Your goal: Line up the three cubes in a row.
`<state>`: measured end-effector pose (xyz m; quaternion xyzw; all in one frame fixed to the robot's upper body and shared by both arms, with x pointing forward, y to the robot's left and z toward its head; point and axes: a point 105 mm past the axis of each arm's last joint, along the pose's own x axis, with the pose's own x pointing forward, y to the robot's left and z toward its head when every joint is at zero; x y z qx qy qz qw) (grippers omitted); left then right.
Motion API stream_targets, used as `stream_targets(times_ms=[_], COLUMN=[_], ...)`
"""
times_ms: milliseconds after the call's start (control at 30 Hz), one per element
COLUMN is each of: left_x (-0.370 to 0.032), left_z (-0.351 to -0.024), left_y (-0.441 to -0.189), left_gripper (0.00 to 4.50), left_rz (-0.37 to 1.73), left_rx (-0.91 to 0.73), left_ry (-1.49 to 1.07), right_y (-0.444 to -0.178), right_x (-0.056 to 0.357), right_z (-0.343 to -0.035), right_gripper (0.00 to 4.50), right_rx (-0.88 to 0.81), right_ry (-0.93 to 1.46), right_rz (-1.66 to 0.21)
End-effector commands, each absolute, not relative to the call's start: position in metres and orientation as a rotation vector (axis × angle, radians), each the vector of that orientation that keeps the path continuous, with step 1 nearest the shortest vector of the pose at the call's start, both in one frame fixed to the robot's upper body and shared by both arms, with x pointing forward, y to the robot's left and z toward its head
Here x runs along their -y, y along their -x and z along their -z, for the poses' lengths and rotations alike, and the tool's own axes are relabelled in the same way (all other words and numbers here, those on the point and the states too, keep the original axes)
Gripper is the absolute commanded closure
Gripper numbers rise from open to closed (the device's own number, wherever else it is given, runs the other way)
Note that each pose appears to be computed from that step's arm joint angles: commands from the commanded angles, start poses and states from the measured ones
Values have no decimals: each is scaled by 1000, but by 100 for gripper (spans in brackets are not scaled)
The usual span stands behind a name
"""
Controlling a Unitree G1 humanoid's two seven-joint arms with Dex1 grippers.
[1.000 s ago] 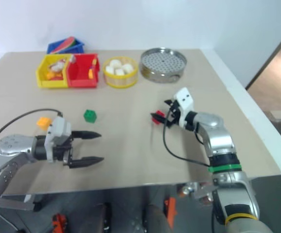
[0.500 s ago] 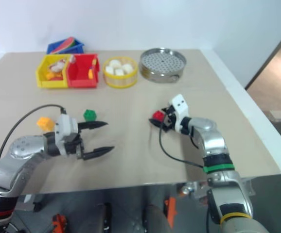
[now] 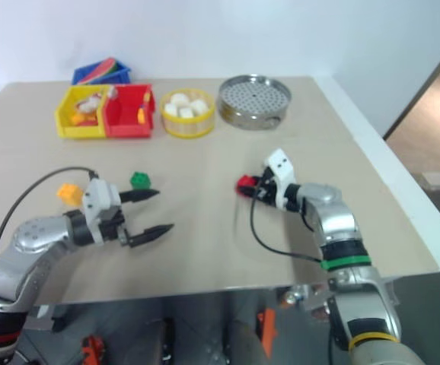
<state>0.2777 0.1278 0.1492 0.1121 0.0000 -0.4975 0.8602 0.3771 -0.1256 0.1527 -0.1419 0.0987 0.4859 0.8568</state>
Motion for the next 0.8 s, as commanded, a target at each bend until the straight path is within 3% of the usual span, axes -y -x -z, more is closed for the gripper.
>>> stream_targets(times_ms=[33, 200, 800], left_x=[-130, -134, -131], left_z=[-159, -154, -152], left_y=[-271, -264, -259], left_gripper=[0, 0, 0], left_rz=[1044, 1065, 1060], left_rx=[30, 5, 2], left_ry=[-222, -201, -221], right_y=[-349, -321, -347], right_x=[96, 80, 92], right_z=[-174, -162, -145], right_gripper=[326, 326, 326], right_rx=[-163, -222, -213], right_ry=[382, 457, 539], right_rz=[-1258, -1467, -1484])
